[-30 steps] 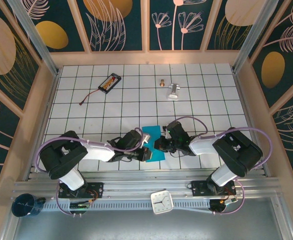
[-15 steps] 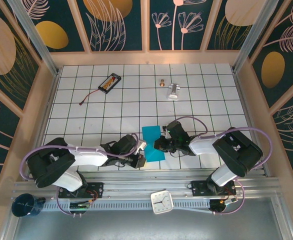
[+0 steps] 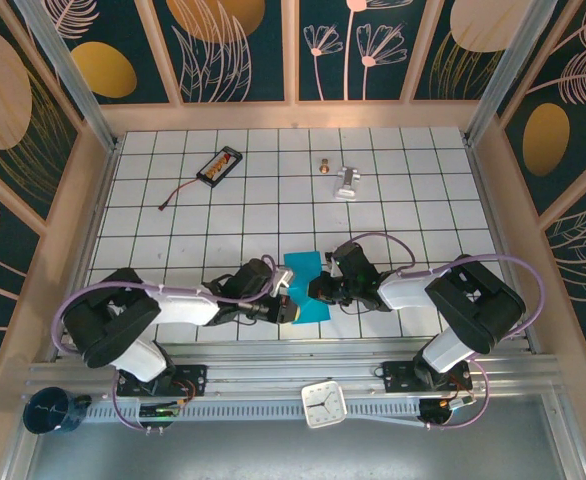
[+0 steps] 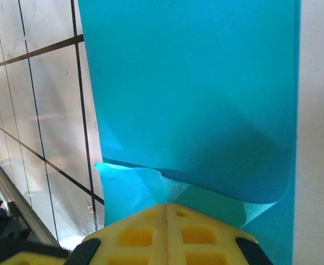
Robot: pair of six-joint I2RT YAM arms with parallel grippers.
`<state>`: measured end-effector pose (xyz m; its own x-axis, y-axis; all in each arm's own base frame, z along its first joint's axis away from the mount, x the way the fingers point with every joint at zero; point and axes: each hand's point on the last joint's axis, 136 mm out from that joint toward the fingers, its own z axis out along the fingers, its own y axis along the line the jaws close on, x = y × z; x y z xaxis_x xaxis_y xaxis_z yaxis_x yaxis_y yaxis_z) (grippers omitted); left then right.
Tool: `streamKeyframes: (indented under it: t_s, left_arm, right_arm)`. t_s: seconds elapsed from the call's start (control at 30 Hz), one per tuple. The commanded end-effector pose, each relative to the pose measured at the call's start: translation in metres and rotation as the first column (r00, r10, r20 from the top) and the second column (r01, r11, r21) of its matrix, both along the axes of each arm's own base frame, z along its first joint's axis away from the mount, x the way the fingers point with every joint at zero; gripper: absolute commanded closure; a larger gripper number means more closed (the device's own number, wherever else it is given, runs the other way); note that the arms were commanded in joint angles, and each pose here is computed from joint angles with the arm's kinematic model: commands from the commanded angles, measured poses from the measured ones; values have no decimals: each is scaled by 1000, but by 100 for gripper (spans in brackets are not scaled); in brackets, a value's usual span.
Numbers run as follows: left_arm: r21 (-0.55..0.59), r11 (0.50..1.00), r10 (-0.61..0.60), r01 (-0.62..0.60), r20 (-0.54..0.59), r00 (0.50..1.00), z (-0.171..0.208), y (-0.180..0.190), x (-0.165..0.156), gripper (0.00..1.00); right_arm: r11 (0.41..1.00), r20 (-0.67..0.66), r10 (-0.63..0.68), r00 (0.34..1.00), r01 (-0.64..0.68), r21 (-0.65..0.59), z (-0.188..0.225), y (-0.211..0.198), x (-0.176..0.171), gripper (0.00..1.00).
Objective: Fold a paper plane with a square sheet of paper (pick it up from the middle)
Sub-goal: Fold the triangle at the bottom-center of the table.
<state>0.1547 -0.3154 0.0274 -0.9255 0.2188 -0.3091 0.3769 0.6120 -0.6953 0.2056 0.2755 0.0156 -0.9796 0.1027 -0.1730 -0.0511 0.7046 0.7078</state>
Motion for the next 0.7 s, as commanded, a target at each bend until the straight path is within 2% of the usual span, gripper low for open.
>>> streamKeyframes:
  t_s: [0.0,0.17,0.3,0.4,0.5,0.67]
  left_arm:
    - [9,1000,1,-1,5,1000,-4,-3,7,100]
    - [69,998,-10,11,-20,1000,-23,7,1,100]
    - [131,991,12,-10,-18,1000,-34,21,0,100]
    - [179,984,21,-17,-20,1000,-41,29,-1,100]
    - [209,978,26,-19,-28,999,-48,36,-4,100]
    - [234,972,24,-13,-45,999,-57,41,-7,100]
  right_arm:
    - [987,-88,-45,995,31,-155,-34,-30,-13,100]
    - [990,-74,-37,997,26,-140,-29,-25,-9,100]
    - [996,-21,-20,1000,18,-90,-5,-14,6,100]
    - [1000,30,-2,1000,2,-26,21,-4,14,93]
    - [999,19,-2,1000,1,38,31,0,6,89]
    - [998,-11,6,1000,-5,65,24,6,-20,92]
